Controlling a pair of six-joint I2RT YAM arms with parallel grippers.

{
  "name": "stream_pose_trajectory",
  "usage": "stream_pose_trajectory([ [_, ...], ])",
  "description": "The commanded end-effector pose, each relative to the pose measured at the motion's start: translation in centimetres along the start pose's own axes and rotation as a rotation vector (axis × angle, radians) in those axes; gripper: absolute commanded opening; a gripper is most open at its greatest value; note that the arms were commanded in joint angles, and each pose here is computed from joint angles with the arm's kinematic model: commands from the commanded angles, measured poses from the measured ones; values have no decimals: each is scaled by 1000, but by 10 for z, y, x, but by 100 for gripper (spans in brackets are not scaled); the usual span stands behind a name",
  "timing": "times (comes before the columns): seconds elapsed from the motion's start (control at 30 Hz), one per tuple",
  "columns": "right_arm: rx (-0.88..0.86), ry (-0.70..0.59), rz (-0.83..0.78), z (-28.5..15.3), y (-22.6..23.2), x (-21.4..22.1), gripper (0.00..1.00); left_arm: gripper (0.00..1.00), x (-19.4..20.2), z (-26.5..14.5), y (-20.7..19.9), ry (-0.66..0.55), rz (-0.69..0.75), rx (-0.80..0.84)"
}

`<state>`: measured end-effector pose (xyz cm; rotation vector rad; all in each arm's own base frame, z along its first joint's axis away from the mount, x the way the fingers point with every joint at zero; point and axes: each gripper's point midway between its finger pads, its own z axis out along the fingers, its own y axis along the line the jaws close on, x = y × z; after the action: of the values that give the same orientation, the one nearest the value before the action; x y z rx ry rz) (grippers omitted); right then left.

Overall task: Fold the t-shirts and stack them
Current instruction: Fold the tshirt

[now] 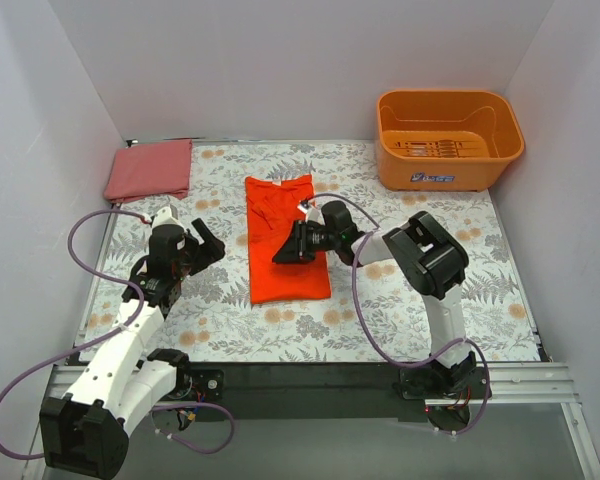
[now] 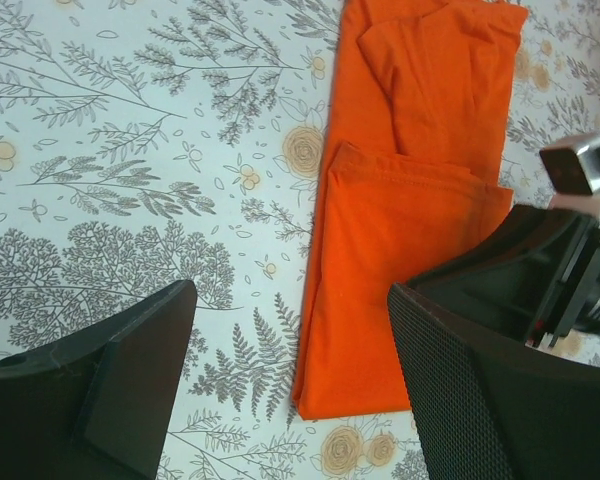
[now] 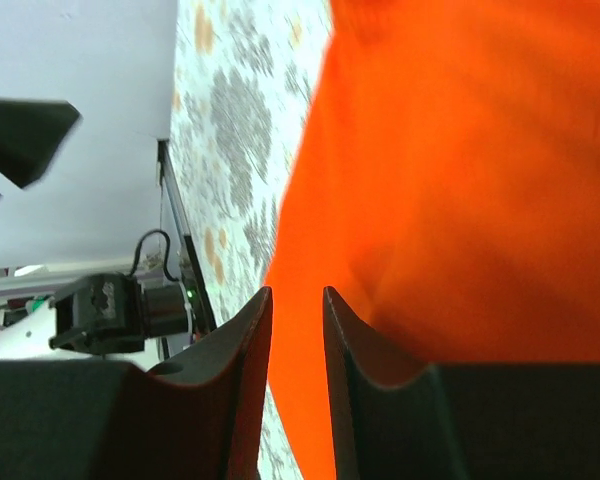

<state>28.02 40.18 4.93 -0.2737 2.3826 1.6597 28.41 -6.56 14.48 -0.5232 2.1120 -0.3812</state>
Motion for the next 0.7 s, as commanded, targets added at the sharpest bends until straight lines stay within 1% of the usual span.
stream_pose_trajectory([
  [0.0,-45,-78,-83,0,15,-44,33,77,0,0,-10,1,37,71],
  [0.03,-48,-90,-90,2,15,-51,33,77,2,1,-11,9,39,77],
  [0.07,-34,-97,-85,5,6,-55,33,77,4,1,-12,16,44,85],
  [0.13,-30,-116,-79,7,-1,-68,33,77,11,2,-19,45,71,135],
  [0.2,-19,-94,-21,13,-23,-66,33,77,15,4,-21,66,77,151],
  [0.37,4,-84,10,22,-45,-64,33,77,23,7,-26,110,72,182],
  [0.43,0,-87,5,21,-43,-66,33,77,27,9,-27,128,68,189],
  [0.53,-19,-98,-26,9,-26,-72,33,77,33,10,-29,158,66,203],
  [0.57,-36,-118,-56,1,-8,-79,33,77,37,9,-31,176,65,218],
  [0.6,-29,-125,-57,-5,-8,-77,33,77,39,9,-31,184,62,223],
  [0.63,-44,-141,-93,-15,8,-82,33,77,42,10,-32,198,61,226],
  [0.67,-41,-139,-99,-20,12,-80,33,77,46,8,-35,213,55,237],
])
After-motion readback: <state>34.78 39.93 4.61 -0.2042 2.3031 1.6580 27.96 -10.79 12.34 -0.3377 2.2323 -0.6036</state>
